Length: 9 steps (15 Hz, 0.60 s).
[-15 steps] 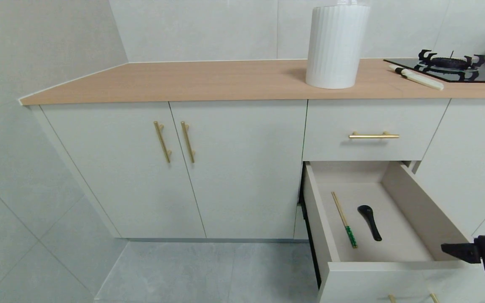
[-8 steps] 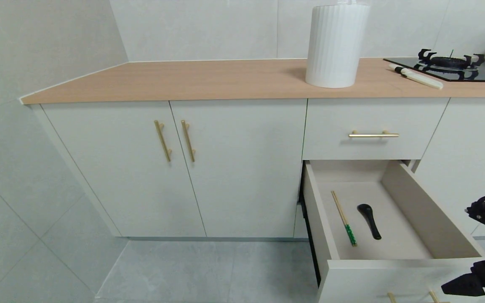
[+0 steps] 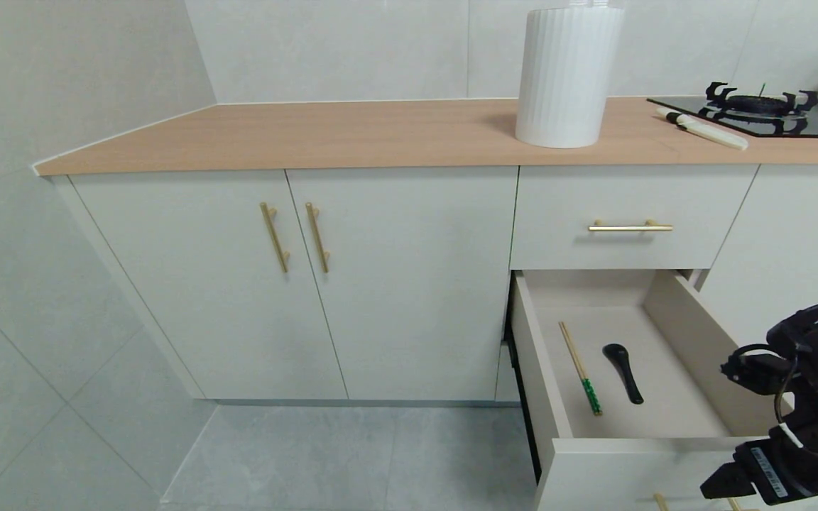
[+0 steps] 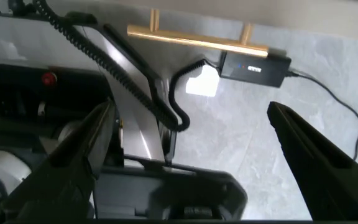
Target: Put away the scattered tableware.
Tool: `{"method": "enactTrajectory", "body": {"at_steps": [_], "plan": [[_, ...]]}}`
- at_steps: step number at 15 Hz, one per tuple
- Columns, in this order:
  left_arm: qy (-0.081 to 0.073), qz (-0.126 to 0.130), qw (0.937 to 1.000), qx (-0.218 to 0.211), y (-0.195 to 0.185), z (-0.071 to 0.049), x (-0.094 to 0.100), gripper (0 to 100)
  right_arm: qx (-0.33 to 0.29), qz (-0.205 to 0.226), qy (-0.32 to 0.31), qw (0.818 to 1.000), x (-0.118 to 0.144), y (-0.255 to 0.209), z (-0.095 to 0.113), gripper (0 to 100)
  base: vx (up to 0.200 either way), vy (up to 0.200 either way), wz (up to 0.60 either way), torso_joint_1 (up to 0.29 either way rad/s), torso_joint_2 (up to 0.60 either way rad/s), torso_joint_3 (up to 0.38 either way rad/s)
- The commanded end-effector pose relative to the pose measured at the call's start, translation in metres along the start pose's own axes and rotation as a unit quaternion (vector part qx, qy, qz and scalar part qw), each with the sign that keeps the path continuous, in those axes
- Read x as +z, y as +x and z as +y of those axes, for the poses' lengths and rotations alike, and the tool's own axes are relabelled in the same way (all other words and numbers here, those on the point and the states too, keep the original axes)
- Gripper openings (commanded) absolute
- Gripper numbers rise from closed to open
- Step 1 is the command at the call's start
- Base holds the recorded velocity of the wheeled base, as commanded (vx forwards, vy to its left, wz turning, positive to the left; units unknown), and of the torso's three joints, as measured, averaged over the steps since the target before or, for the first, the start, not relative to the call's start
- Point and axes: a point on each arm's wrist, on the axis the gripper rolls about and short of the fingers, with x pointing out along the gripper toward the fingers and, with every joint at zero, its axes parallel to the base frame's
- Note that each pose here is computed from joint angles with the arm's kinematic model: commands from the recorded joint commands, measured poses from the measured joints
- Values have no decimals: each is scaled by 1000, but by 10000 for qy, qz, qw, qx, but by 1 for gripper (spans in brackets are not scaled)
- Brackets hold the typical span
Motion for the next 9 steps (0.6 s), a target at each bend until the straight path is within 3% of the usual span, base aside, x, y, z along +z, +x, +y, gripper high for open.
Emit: {"method": "enactTrajectory", "body": {"at_steps": [1,9], "plan": [[-1,3,10000,5,0,0,0,100,-40,136,-1,9999,-3,11,0,100,0,0,0,0,0,0],[-1,3,10000,5,0,0,0,100,-164,-336,233,9990,4,15,-1,100,0,0,0,0,0,0]]}}
